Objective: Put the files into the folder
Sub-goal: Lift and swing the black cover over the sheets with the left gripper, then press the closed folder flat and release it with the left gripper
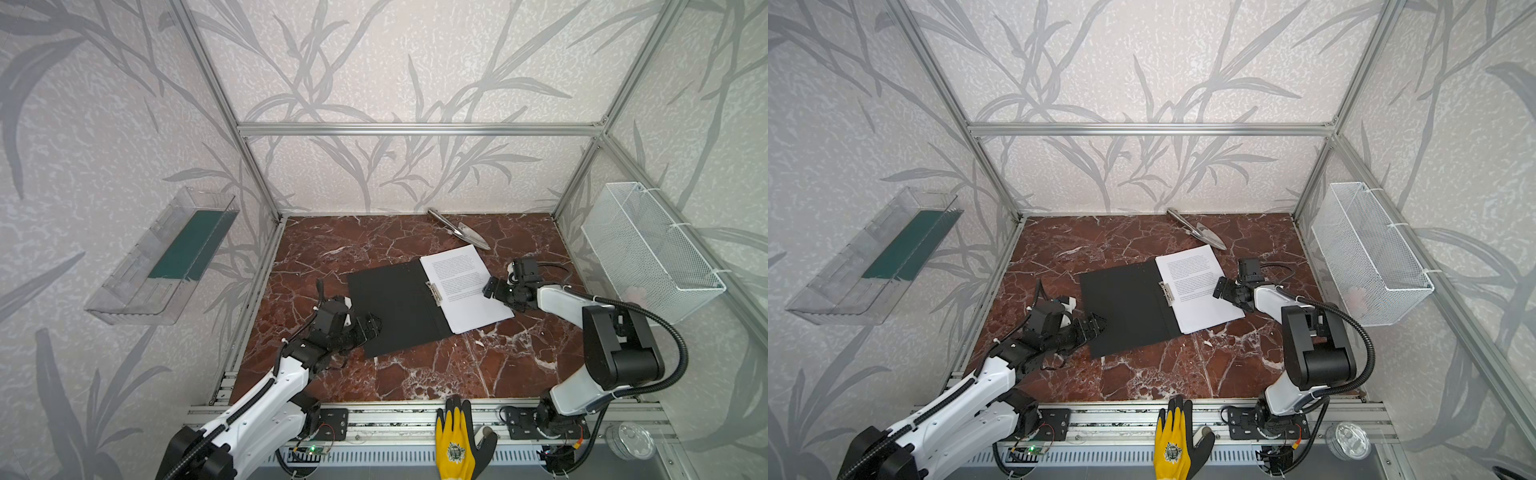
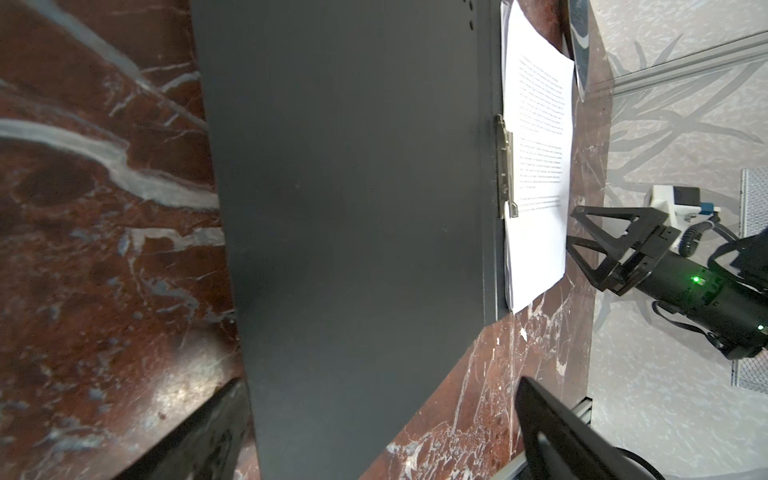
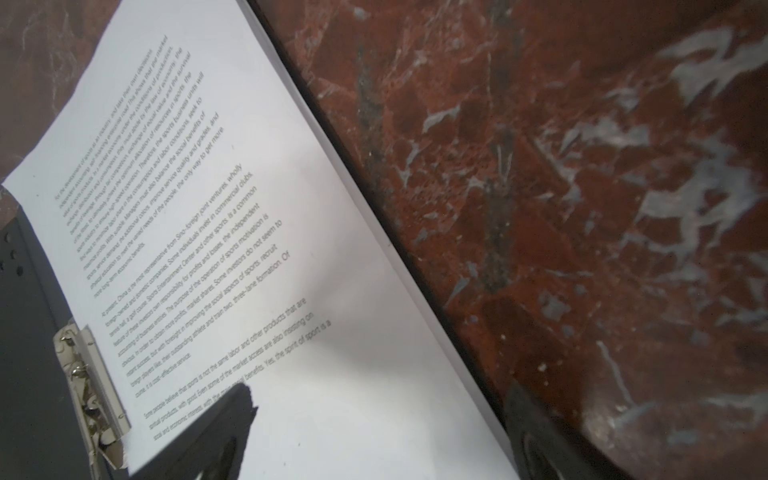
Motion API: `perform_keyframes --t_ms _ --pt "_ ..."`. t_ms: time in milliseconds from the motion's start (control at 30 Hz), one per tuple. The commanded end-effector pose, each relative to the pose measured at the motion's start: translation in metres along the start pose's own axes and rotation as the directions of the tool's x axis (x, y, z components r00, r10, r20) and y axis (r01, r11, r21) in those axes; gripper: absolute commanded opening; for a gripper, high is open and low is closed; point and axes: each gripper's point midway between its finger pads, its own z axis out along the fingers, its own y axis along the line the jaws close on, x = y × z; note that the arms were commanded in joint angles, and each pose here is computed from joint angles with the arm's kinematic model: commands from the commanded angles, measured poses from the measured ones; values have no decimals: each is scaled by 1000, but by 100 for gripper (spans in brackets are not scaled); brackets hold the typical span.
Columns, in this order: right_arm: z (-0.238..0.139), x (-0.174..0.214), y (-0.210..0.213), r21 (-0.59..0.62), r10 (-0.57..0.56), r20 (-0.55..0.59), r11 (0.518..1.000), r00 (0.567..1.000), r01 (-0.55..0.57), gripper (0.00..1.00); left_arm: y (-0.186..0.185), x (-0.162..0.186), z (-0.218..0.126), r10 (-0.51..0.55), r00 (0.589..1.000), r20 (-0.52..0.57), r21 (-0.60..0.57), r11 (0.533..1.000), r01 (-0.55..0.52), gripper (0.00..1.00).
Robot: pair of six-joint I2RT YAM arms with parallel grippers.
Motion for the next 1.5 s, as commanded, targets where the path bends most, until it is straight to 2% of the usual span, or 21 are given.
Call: perform_keyframes --t_ms 0,233,467,600,800,967,1133,1300,1467 --pt "3 78 30 -161 36 -314 983 949 -90 94 -98 -1 -26 126 992 -25 340 934 -111 99" --pt "3 80 32 -177 42 -322 979 946 -103 94 -138 -6 -44 210 977 19 368 907 -202 99" --pt "0 80 34 -190 43 -318 976 947 -108 94 -182 -5 -42 289 957 34 396 875 -279 99" --pt "-1 80 37 -203 42 -320 973 947 -111 94 -199 -4 -26 324 946 22 394 867 -306 99" --pt "-7 78 40 -218 33 -313 970 949 -106 94 -217 5 16 359 933 -26 386 864 -322 98" --pt "-30 61 29 -159 38 -194 985 980 -69 95 -224 15 46 405 913 -49 369 857 -360 98" --pt "-59 44 5 -78 78 -55 994 995 -82 95 -228 30 83 428 899 -87 362 855 -372 99" --pt "-91 31 -28 61 105 114 992 988 -112 96 -237 52 127 484 864 -142 338 844 -417 98" --pt "-121 21 -40 91 94 239 989 966 -119 97 -240 78 168 516 827 -223 308 842 -443 98"
